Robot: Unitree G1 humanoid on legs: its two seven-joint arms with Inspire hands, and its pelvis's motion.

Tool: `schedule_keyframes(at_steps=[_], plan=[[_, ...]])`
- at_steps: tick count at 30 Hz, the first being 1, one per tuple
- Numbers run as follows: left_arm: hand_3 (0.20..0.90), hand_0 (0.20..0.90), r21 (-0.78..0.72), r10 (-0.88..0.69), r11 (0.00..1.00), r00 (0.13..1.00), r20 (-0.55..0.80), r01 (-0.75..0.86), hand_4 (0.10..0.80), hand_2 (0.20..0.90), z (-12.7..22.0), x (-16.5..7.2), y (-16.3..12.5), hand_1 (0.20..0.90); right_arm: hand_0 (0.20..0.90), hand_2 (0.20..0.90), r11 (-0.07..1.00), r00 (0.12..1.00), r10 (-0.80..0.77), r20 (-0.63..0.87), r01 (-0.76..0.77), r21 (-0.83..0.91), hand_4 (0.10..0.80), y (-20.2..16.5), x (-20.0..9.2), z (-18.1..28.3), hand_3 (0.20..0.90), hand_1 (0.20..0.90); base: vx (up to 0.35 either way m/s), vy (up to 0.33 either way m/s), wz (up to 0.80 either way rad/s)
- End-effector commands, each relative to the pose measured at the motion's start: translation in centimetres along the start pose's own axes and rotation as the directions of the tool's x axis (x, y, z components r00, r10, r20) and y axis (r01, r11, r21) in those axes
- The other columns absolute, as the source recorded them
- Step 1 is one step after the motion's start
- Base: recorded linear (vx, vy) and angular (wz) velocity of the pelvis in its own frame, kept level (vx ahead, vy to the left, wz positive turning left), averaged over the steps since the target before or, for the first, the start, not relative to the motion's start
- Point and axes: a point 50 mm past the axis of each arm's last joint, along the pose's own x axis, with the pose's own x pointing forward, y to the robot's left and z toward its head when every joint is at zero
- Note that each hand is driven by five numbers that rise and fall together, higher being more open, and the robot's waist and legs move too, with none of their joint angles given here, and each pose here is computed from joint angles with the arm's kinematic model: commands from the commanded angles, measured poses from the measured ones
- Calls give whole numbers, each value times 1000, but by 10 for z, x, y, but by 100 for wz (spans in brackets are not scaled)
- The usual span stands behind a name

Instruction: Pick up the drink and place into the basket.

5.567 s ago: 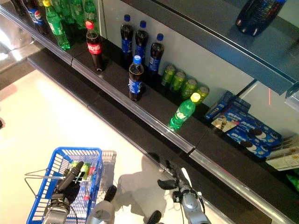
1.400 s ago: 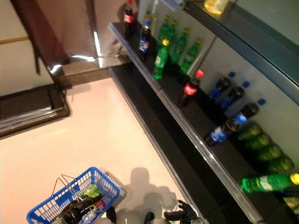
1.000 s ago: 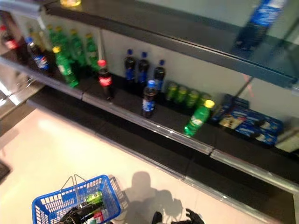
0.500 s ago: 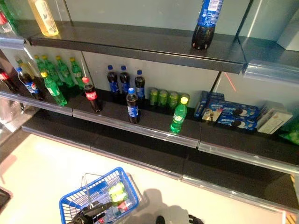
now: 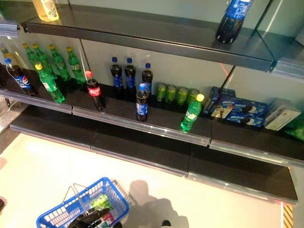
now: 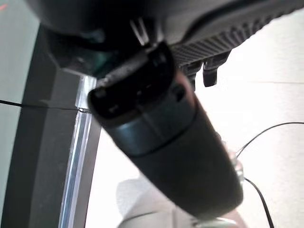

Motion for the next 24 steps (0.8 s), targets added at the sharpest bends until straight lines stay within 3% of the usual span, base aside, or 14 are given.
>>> schedule_keyframes(at_steps=[1, 10, 24], plan=[[200, 300, 56, -157, 988, 949, 274, 147, 100, 300, 72, 8, -27, 300, 900, 900, 998, 995, -60, 84, 60, 4, 800, -19, 2, 23, 900, 900, 87, 265, -6], [200, 300, 82, -183, 983, 948, 262, 167, 100, 300, 70, 9, -38, 300, 900, 900, 999, 994, -33, 106, 34, -10, 800, -11, 5, 34, 900, 900, 74, 291, 5], [200, 300, 101, -162, 984, 966, 200, 144, 100, 300, 52, 7, -21, 300, 900, 900, 999, 996, -39, 85, 37, 17, 800, -10, 5, 31, 900, 900, 187, 68, 75]])
